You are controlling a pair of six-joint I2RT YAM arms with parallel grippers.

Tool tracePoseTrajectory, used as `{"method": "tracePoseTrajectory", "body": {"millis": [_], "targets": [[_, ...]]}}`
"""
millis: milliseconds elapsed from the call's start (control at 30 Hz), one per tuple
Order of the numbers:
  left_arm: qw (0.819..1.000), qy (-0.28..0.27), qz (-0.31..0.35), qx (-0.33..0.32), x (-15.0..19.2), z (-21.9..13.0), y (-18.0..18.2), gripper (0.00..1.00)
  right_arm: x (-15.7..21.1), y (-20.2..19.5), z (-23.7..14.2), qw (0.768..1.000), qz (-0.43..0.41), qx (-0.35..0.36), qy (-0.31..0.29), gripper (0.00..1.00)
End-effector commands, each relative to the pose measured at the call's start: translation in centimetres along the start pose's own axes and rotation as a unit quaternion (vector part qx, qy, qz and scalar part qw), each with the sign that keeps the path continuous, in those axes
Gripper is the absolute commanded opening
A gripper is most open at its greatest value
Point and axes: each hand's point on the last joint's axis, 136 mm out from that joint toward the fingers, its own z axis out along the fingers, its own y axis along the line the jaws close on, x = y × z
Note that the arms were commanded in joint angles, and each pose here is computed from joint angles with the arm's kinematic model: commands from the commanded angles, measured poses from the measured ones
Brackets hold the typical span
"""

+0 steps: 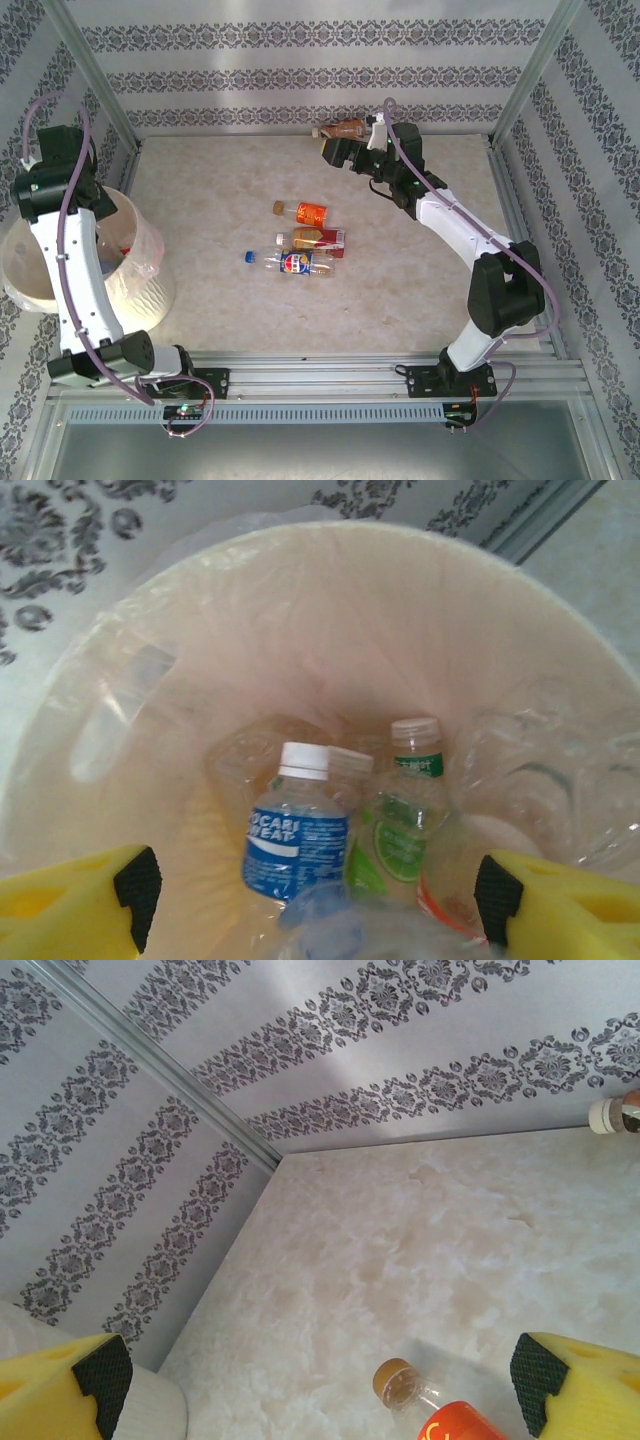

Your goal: Put the plastic bottles in the bin

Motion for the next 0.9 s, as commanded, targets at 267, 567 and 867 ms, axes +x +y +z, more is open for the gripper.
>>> {"method": "tracePoseTrajectory", "body": {"millis": [267, 567, 867], "targets": [[0.986, -0.051, -0.042, 0.154, -1.2, -2.8, -3.7, 0.91, 0.1, 0.4, 0.3, 1.0, -0.016, 0.004, 0.0, 0.98], [0.95, -0.072, -0.06, 0.299, -1.6, -5.7, -8.1, 0.98, 0.3, 0.0, 0.2, 1.0, -0.013, 0.012, 0.0, 0.98], [0.925, -0.122, -0.041, 0.358, -0.7, -9.6, -14.8, 1.0, 0.8, -0.5, -1.1, 0.999, -0.016, 0.03, -0.009, 0.98]]}}
